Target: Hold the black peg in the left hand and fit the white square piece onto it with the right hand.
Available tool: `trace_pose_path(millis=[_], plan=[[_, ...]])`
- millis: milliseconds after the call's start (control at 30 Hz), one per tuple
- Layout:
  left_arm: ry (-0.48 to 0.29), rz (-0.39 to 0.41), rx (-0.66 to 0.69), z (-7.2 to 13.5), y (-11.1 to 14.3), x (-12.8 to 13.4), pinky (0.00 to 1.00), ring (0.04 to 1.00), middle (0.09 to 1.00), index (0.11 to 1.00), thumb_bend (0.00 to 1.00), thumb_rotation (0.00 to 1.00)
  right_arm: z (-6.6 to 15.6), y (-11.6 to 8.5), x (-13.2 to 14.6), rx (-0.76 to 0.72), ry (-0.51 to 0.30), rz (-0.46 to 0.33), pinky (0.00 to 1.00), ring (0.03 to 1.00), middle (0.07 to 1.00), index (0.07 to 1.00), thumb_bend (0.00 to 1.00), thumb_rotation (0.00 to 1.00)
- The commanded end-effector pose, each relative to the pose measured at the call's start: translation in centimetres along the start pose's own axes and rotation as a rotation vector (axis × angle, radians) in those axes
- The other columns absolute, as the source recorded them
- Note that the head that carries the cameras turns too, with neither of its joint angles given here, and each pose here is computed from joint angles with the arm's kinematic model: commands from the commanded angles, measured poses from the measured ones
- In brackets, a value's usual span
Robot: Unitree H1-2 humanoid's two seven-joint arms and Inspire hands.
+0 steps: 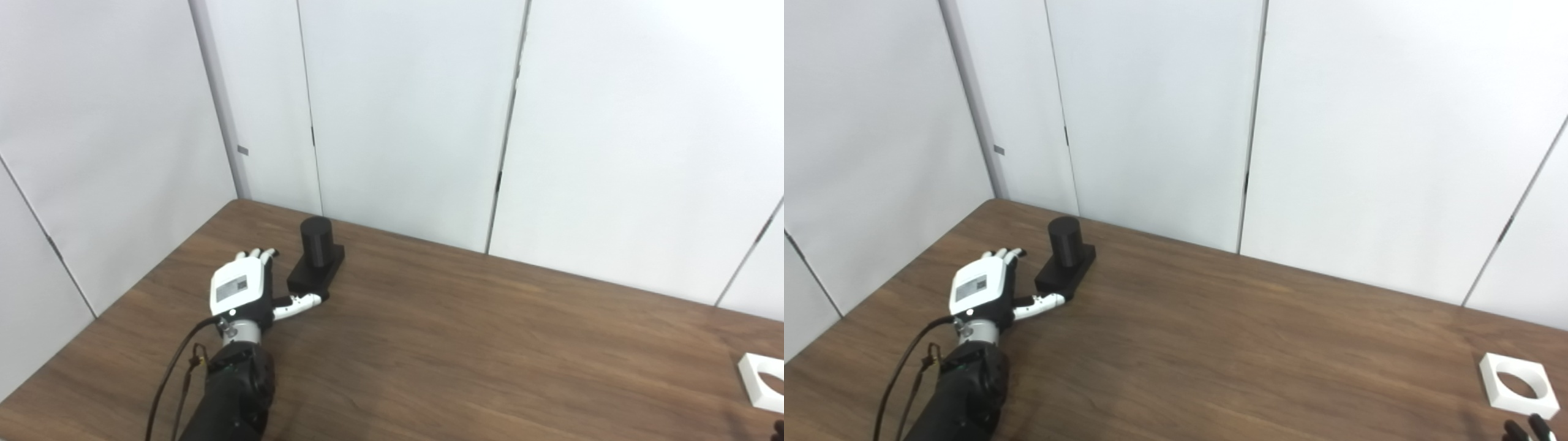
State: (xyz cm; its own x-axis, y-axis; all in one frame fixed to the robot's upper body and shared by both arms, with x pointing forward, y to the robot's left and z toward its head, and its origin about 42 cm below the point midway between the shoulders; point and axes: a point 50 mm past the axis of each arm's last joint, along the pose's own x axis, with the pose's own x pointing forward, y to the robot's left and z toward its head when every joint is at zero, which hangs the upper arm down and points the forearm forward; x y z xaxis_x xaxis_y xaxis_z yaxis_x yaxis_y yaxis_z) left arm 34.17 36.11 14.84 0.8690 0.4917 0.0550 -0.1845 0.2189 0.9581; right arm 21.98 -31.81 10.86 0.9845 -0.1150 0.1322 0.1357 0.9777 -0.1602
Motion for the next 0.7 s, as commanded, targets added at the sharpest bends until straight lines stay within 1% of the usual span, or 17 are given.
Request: trace_pose_path(millis=[0, 33, 100, 133, 167, 233, 300, 467, 533, 667], plan=[[-0.028, 0.098, -0.001, 1.6, 2.1, 1.7, 0.91, 0.951, 0.927, 0.86, 0.99, 0.76, -1.5, 0.6, -1.5, 0.017, 0.046, -0.016, 0.93, 0.933, 0.92, 0.973, 0.83, 1.0], [-0.026, 0.092, -0.001, 1.7, 2.0, 1.8, 0.91, 0.948, 0.929, 0.86, 0.99, 0.76, -1.5, 0.6, -1.5, 0.019, 0.047, -0.016, 0.94, 0.932, 0.921, 0.975, 0.83, 1.0], [-0.024, 0.082, -0.002, 1.8, 1.7, 1.9, 0.91, 0.947, 0.932, 0.863, 0.99, 0.76, -1.4, 0.7, -1.5, 0.021, 0.047, -0.016, 0.93, 0.92, 0.918, 0.973, 0.83, 1.0], [-0.022, 0.079, -0.002, 1.9, 1.6, 2.0, 0.92, 0.949, 0.934, 0.864, 0.99, 0.76, -1.4, 0.7, -1.5, 0.02, 0.045, -0.016, 0.89, 0.918, 0.917, 0.974, 0.83, 1.0], [-0.021, 0.075, -0.002, 1.9, 1.5, 2.0, 0.92, 0.948, 0.934, 0.864, 0.99, 0.76, -1.4, 0.7, -1.5, 0.018, 0.043, -0.018, 0.88, 0.918, 0.915, 0.974, 0.82, 1.0], [-0.016, 0.07, -0.001, 2.0, 1.3, 2.2, 0.92, 0.942, 0.928, 0.86, 0.99, 0.76, -1.4, 0.7, -1.5, 0.017, 0.041, -0.02, 0.96, 0.94, 0.911, 0.973, 0.81, 1.0], [-0.013, 0.067, 0.0, 2.1, 1.1, 2.4, 0.91, 0.938, 0.922, 0.856, 0.98, 0.76, -1.4, 0.8, -1.5, 0.019, 0.043, -0.023, 0.99, 0.946, 0.912, 0.972, 0.82, 1.0], [-0.002, 0.056, 0.004, 2.4, 0.7, 2.8, 0.92, 0.938, 0.922, 0.855, 0.98, 0.76, -1.3, 0.8, -1.5, 0.021, 0.044, -0.025, 1.0, 0.941, 0.918, 0.976, 0.82, 1.0], [0.003, 0.055, 0.002, 2.5, 0.5, 3.0, 0.92, 0.939, 0.924, 0.856, 0.98, 0.76, -1.2, 0.8, -1.6, 0.024, 0.043, -0.023, 1.0, 0.956, 0.921, 0.98, 0.82, 1.0], [0.011, 0.054, 0.014, 2.6, 0.3, 3.4, 0.91, 0.935, 0.924, 0.858, 0.98, 0.77, -1.2, 0.8, -1.5, 0.019, 0.043, -0.018, 1.0, 0.953, 0.921, 0.983, 0.82, 1.0]])
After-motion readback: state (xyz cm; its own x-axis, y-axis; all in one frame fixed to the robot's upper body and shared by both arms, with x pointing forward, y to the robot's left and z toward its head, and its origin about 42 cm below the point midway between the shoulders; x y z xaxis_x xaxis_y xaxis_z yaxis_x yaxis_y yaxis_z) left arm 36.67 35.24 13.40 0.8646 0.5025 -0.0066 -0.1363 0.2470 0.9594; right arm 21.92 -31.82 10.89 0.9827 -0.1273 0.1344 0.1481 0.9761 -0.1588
